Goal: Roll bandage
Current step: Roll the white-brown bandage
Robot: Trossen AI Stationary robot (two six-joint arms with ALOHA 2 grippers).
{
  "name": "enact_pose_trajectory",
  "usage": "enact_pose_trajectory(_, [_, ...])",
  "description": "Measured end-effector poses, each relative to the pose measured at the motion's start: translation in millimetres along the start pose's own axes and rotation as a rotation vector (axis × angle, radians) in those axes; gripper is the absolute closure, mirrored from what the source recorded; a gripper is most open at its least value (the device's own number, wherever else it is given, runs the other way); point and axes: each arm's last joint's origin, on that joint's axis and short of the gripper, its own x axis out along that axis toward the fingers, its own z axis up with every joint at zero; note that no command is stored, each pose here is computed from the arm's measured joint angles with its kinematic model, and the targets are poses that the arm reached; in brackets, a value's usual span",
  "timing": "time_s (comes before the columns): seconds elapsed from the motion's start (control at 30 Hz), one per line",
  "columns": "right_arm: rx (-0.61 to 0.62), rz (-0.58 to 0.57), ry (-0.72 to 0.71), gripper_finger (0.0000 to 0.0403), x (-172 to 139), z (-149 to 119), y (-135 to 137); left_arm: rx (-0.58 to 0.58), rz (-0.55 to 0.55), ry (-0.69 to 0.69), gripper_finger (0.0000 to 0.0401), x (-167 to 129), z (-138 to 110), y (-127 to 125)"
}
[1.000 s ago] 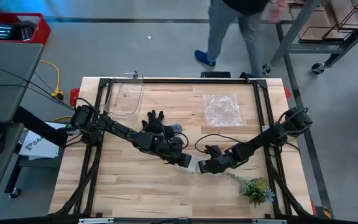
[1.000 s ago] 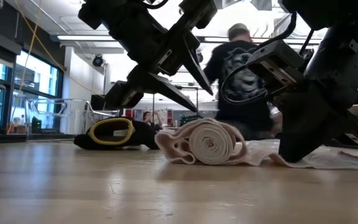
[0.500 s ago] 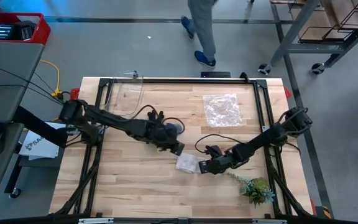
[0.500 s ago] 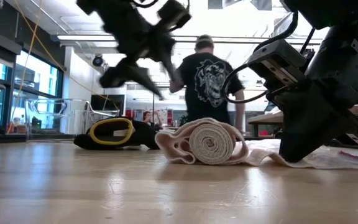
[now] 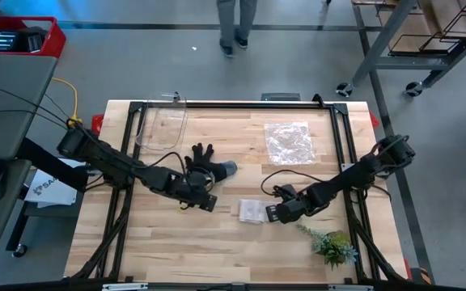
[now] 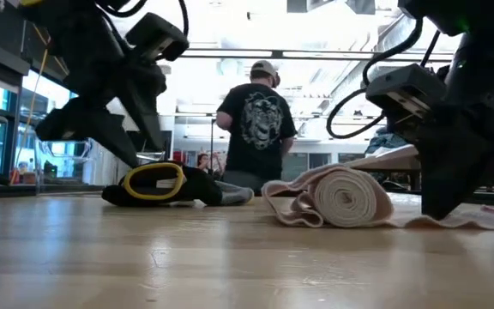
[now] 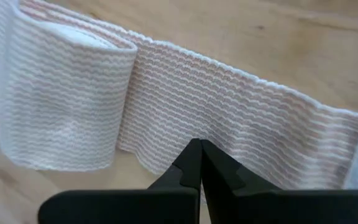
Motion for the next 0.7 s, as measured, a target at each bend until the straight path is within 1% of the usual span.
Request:
enact_pose_trajectory(0.07, [0.004,0.011,0.000,0.0402,-3.9,1.2,0.9,-0.023,-0.053,-0.008,0.0256,5.2,-0.8,-1.0])
enact_pose_trajectory(0.17, [0.012,0.016,-0.005,0.0402,-5.7,2.7,1.4,-0.065,-0.095,-0.019,0.0256,17.0,0.0,-1.2])
enact_pose_trajectory(0.27, [0.016,0.027,-0.011,0.0402,-9.1,4.3,3.1,-0.103,-0.173,-0.024,0.0256,28.4,3.5,-7.4])
enact_pose_trajectory(0.43, [-0.005,-0.023,-0.054,0.0402,-25.1,7.0,8.1,-0.136,-0.305,0.012,0.0256,55.4,4.2,-14.6])
enact_pose_trajectory(0.57, [-0.046,-0.035,-0.058,0.0402,-40.7,8.8,11.1,-0.208,-0.317,0.075,0.0256,75.0,3.9,-9.9])
enact_pose_trajectory(0.7, [-0.063,-0.062,-0.062,0.0403,-49.4,9.7,8.8,-0.259,-0.360,0.069,0.0256,83.5,4.3,-10.8])
